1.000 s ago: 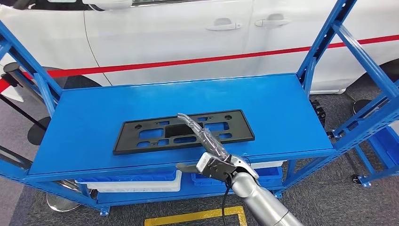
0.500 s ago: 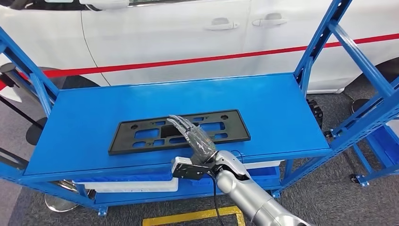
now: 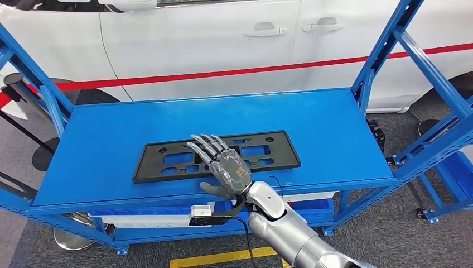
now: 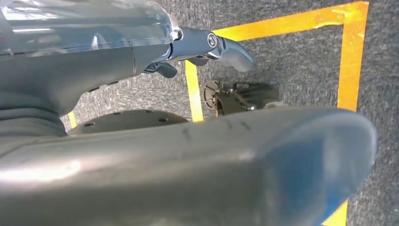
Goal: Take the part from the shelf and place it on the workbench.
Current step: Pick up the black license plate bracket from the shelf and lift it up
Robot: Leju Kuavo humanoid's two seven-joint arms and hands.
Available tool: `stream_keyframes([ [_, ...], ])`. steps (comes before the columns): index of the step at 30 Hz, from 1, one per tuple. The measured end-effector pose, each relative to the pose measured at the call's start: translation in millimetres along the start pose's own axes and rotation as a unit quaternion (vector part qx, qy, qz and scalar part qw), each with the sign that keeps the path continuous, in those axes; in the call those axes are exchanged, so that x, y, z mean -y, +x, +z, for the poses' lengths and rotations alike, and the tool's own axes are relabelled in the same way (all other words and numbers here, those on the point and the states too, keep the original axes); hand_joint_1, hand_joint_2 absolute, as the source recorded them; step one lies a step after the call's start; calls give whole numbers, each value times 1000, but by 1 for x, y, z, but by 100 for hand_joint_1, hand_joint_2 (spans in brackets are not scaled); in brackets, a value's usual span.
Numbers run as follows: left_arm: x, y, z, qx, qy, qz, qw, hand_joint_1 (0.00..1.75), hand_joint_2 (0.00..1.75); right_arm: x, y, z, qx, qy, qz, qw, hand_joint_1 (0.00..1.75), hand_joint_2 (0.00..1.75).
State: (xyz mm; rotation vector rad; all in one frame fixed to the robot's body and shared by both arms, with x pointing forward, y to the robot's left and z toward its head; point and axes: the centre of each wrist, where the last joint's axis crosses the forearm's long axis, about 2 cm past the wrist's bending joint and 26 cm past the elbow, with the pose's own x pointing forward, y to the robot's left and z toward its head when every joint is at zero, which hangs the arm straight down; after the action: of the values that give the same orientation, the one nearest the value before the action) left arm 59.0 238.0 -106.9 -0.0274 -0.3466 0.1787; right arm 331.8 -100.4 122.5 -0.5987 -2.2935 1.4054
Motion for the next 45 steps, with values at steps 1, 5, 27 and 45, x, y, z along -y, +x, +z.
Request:
stream_keyframes([
  [1, 0, 0, 0, 0, 0, 0, 1000, 0, 0, -1, 1, 1, 4, -1, 4, 1000, 0, 175],
  [5, 0, 0, 0, 1, 0, 2, 1000, 0, 0, -2, 6, 1, 15, -2, 9, 1000, 0, 175],
  [27, 0, -1, 0, 9, -5, 5, 1000, 0, 0, -16, -3, 19, -4, 43, 4, 999, 0, 175],
  [45, 1, -1, 0, 11, -12, -2, 1000, 0, 0, -16, -33, 14, -32, 97, 10, 995, 0, 175],
])
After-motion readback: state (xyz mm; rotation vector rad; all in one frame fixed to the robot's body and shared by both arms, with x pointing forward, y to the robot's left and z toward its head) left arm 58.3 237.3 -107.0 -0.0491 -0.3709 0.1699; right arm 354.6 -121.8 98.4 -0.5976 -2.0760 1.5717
